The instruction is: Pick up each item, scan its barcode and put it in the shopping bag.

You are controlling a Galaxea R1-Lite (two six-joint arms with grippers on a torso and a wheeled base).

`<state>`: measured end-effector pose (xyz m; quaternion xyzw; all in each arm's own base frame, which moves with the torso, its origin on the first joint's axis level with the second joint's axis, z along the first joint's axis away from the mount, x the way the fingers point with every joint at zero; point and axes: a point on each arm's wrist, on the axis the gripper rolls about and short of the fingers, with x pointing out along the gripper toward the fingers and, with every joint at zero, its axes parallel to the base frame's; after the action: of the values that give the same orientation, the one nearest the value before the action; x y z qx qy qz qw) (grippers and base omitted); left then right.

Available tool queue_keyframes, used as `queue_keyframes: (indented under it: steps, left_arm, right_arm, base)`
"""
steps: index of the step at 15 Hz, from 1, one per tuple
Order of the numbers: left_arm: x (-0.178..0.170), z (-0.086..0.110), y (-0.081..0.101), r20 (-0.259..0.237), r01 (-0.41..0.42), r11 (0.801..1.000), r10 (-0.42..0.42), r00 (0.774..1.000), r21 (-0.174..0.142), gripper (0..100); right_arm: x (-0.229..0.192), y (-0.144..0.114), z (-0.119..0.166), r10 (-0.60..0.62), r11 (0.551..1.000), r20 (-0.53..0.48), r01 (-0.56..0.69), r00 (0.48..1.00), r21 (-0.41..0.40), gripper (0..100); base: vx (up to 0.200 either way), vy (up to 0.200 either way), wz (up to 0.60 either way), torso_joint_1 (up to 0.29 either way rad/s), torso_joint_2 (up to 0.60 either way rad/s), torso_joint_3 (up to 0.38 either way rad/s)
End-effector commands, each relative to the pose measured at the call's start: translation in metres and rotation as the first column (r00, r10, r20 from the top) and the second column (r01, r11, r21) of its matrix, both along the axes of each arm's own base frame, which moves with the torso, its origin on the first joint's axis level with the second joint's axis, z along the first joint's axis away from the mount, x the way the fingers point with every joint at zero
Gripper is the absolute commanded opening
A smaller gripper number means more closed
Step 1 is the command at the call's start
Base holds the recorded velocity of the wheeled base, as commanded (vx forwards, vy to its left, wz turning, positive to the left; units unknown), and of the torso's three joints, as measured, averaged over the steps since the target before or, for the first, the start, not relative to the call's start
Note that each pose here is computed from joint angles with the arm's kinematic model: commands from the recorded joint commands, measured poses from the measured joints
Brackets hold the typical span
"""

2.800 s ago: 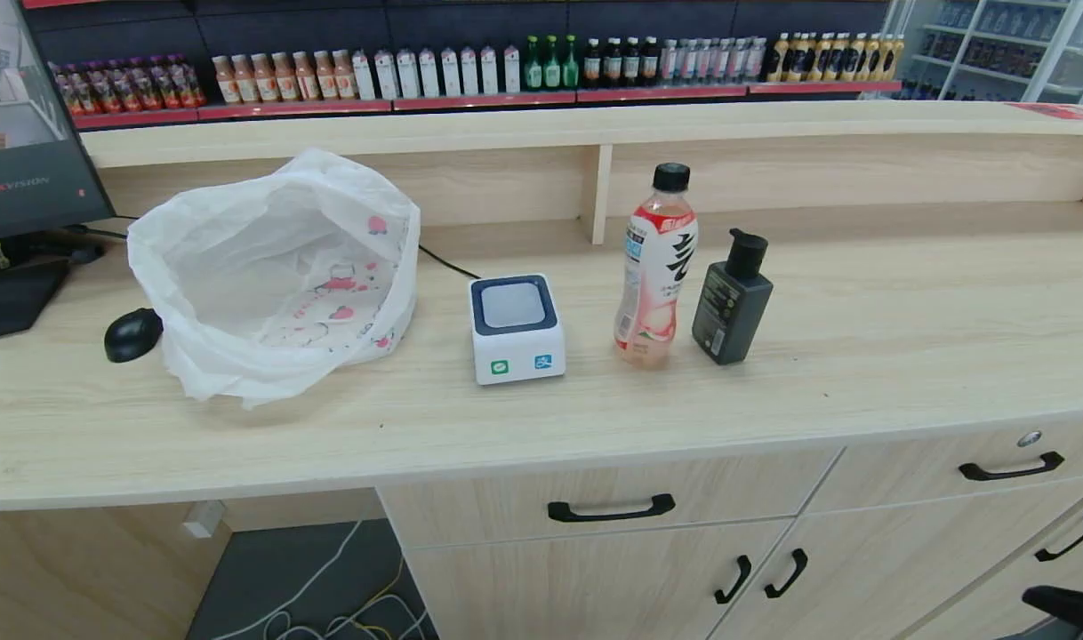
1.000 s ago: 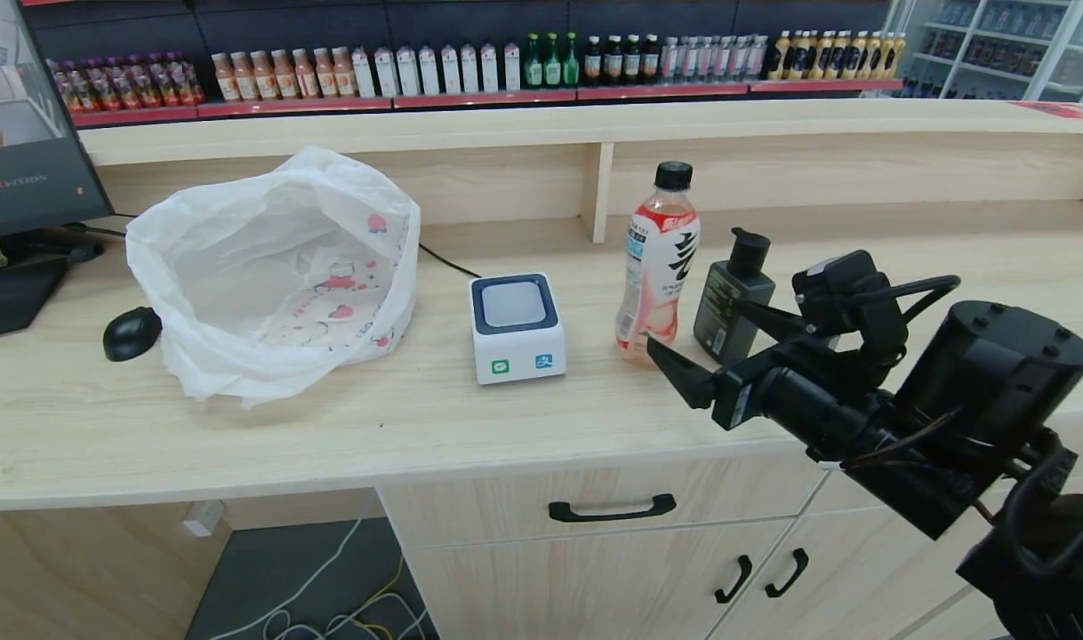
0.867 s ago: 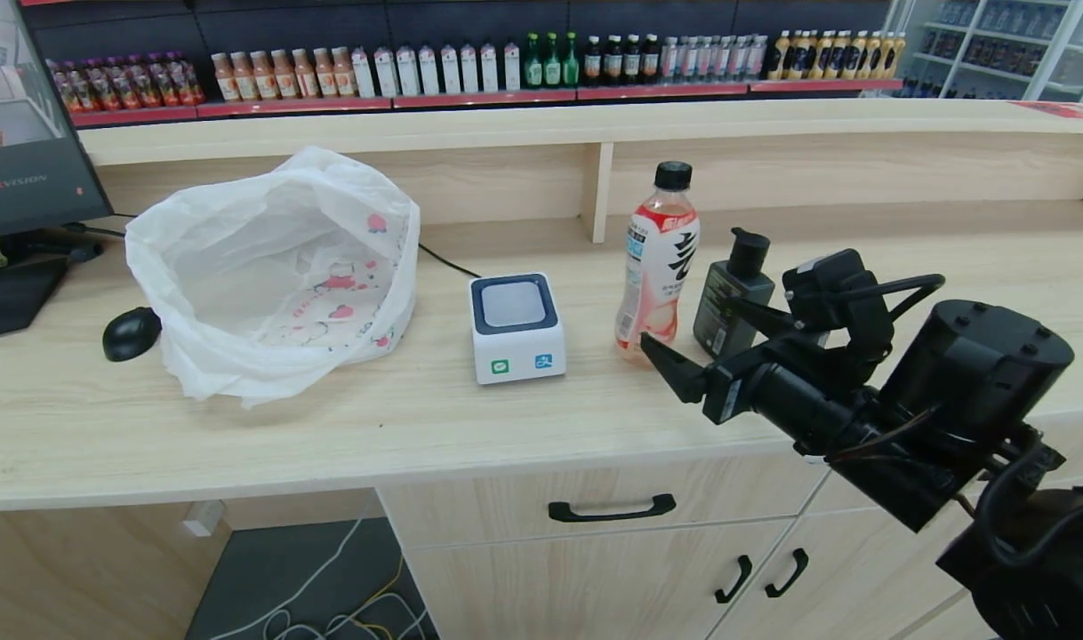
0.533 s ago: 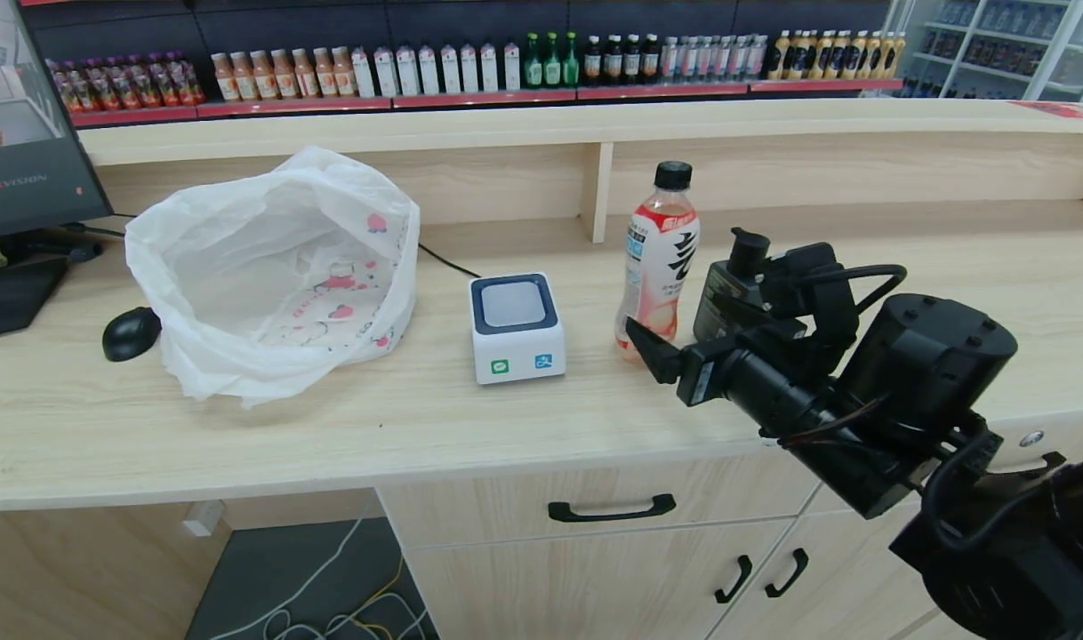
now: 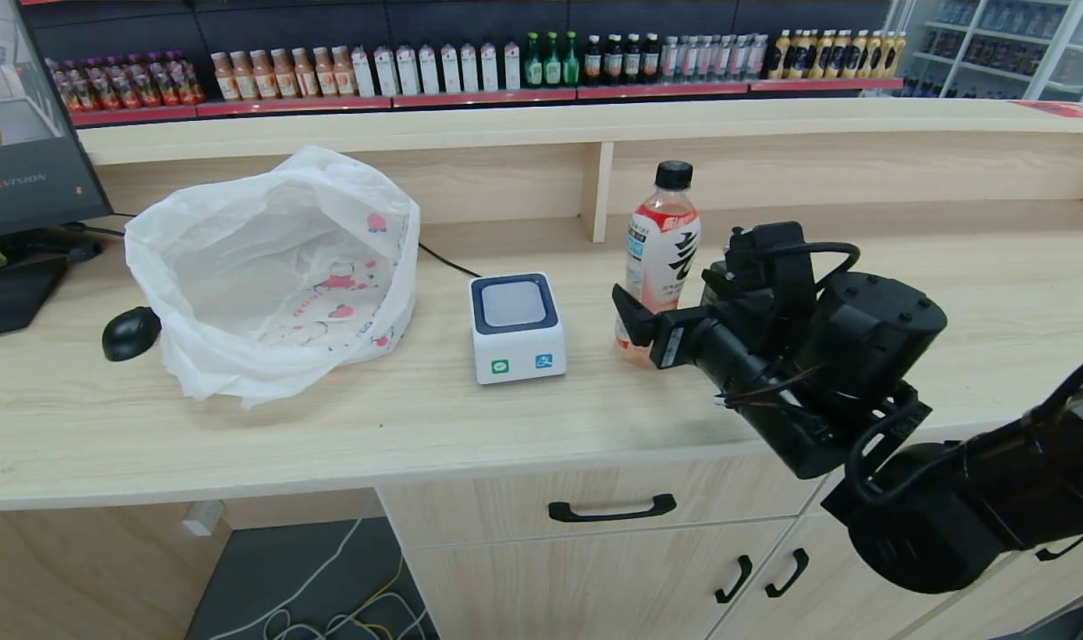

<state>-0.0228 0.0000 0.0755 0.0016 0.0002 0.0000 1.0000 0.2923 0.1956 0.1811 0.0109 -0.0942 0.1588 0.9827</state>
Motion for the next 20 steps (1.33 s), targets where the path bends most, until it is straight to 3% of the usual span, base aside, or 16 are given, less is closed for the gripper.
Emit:
queue_keyframes:
  steps: [1,20]
  left_arm:
    - [0.000,0.000,0.000,0.000,0.000,1.000,0.000,1.000,0.000,100]
    - [0.000,0.000,0.000,0.000,0.000,1.000,0.000,1.000,0.001,100]
  right_arm:
    - [0.008,0.005,-0.004,0.000,1.000,-0.005,0.000,1.000,0.014,100]
    - [0.041,0.017,-0.008,-0.028,0.998,0.031,0.026,0.999,0.065,100]
  base:
    - [0.000,0.000,0.00,0.000,0.00,0.000]
    - [0.000,0.000,0.00,0.000,0.00,0.000]
